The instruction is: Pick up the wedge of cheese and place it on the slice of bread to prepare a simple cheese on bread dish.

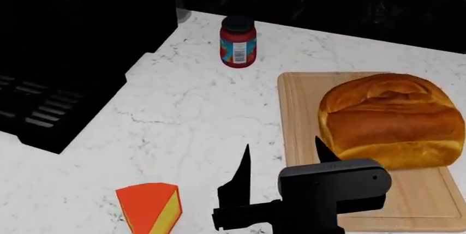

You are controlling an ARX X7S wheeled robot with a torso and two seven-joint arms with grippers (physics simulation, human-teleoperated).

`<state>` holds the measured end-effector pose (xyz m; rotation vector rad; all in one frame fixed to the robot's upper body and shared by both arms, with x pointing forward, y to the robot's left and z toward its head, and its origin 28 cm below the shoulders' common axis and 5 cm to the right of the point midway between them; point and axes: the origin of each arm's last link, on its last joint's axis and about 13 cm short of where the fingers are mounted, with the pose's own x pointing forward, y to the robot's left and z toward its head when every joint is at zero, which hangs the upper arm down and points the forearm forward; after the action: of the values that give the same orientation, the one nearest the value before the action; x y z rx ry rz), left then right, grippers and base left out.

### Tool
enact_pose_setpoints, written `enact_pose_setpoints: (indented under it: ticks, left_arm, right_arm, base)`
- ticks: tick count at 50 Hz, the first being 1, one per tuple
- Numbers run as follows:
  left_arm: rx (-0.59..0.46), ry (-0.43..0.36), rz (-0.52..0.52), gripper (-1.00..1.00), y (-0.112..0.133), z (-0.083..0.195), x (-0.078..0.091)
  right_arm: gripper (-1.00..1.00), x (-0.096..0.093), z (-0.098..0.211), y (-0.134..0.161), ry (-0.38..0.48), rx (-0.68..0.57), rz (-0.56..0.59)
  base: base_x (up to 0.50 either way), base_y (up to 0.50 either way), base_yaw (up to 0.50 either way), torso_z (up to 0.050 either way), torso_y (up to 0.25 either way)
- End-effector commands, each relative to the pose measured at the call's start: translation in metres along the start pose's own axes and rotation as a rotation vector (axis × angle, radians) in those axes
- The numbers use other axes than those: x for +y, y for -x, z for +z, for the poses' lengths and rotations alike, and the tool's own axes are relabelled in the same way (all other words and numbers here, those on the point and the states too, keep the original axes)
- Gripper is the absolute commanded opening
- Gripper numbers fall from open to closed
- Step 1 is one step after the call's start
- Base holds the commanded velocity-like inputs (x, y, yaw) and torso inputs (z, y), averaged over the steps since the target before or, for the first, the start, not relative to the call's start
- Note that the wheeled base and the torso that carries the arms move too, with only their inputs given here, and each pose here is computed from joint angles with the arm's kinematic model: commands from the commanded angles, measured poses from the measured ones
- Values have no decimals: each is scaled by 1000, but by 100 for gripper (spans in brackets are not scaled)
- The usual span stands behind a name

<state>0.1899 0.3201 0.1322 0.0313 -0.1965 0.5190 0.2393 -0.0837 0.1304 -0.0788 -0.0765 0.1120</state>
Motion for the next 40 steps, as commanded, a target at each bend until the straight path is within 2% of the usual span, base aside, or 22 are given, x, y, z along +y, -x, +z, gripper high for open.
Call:
enact_pose_setpoints:
  ticks: [1,9,14,16,17,19,24,31,35,38,40]
  left_arm:
    - [2,-4,-4,100,0,0,0]
    - [-3,-1,0,100,0,0,0]
    - [-6,-8,0,100,0,0,-1]
    - [-7,-11,0,100,0,0,-1]
    - [-7,-12,1,100,0,1,-1]
    - [-8,-17,3,100,3,5,-3]
    - [-6,-22,0,100,6,14,-7]
    - [-4,-22,-2,100,5,15,-8]
    - [-7,-21,2,100,3,13,-7]
    - [-10,-20,1,100,3,12,-6]
    - [-19,-20,3,100,4,12,-6]
  right_arm:
    - [100,0,0,0,-1,6,-2]
    - [100,2,-1,7,-12,34,6]
    - [100,5,-4,23,-52,92,16]
    - [100,7,-1,35,-101,144,21]
    - [100,8,0,41,-94,152,24]
    - [100,15,6,60,-87,185,97]
    - [100,27,14,86,-97,264,216]
    - [100,35,17,96,-77,338,306]
    - [100,39,24,103,-137,357,405]
    - [100,44,26,106,-123,363,441]
    - [100,47,27,108,-150,373,484]
  base:
    - [298,94,0,0,0]
    - [158,50,0,0,1]
    - [0,0,0,0,0]
    - [0,0,0,0,0]
    - [0,0,0,0,0]
    - [0,0,0,0,0]
    - [0,0,0,0,0]
    - [0,0,0,0,0]
    - [0,0,0,0,0]
    - [0,0,0,0,0]
    - [0,0,0,0,0]
